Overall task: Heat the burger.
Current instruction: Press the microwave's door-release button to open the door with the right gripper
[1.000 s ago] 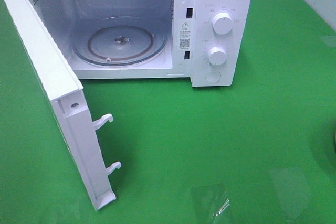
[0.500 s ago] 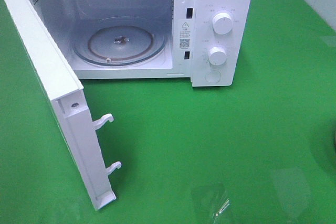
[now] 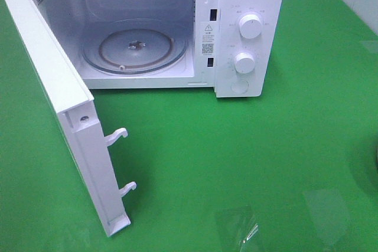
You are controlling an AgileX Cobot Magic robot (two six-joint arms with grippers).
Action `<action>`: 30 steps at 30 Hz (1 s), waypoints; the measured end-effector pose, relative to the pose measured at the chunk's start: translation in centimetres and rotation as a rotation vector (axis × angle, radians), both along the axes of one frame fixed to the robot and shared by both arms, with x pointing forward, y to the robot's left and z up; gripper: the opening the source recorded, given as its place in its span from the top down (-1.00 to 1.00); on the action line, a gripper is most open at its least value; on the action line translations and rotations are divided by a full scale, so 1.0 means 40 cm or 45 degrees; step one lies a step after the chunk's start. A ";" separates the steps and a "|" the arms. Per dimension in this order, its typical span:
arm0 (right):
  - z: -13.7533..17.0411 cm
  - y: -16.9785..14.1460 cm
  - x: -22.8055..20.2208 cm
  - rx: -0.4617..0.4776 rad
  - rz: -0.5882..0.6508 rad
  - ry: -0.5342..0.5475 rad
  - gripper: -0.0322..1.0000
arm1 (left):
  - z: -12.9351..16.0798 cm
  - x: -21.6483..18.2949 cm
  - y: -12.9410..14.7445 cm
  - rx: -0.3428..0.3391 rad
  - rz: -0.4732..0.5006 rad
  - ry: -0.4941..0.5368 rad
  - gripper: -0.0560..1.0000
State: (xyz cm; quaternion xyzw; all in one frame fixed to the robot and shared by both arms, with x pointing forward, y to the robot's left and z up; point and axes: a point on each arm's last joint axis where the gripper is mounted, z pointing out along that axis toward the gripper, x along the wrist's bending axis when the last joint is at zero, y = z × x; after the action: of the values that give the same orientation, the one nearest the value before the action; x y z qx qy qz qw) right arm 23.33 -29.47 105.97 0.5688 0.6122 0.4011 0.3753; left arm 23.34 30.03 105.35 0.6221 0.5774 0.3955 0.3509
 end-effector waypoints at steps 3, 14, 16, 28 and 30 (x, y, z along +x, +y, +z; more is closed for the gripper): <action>0.000 0.000 0.000 0.000 0.000 0.000 -0.53 | 0.000 0.000 0.000 0.000 0.000 0.000 -0.98; 0.000 0.000 0.000 0.000 0.000 0.000 -0.53 | 0.000 0.000 0.000 0.000 0.000 0.000 -0.98; 0.000 0.000 0.000 0.000 0.000 0.000 -0.53 | 0.000 0.000 0.000 0.000 0.000 0.000 -0.98; 0.000 0.000 0.000 0.000 0.000 0.000 -0.53 | 0.000 0.000 0.000 0.000 0.000 0.000 -0.98; 0.000 0.000 0.000 0.000 0.000 0.000 -0.53 | 0.000 0.000 0.000 0.000 0.000 0.000 -0.98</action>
State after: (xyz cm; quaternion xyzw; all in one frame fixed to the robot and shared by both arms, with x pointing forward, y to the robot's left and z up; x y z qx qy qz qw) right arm 23.33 -29.47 105.97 0.5688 0.6122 0.4011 0.3753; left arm 23.34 30.03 105.35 0.6221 0.5774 0.3955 0.3509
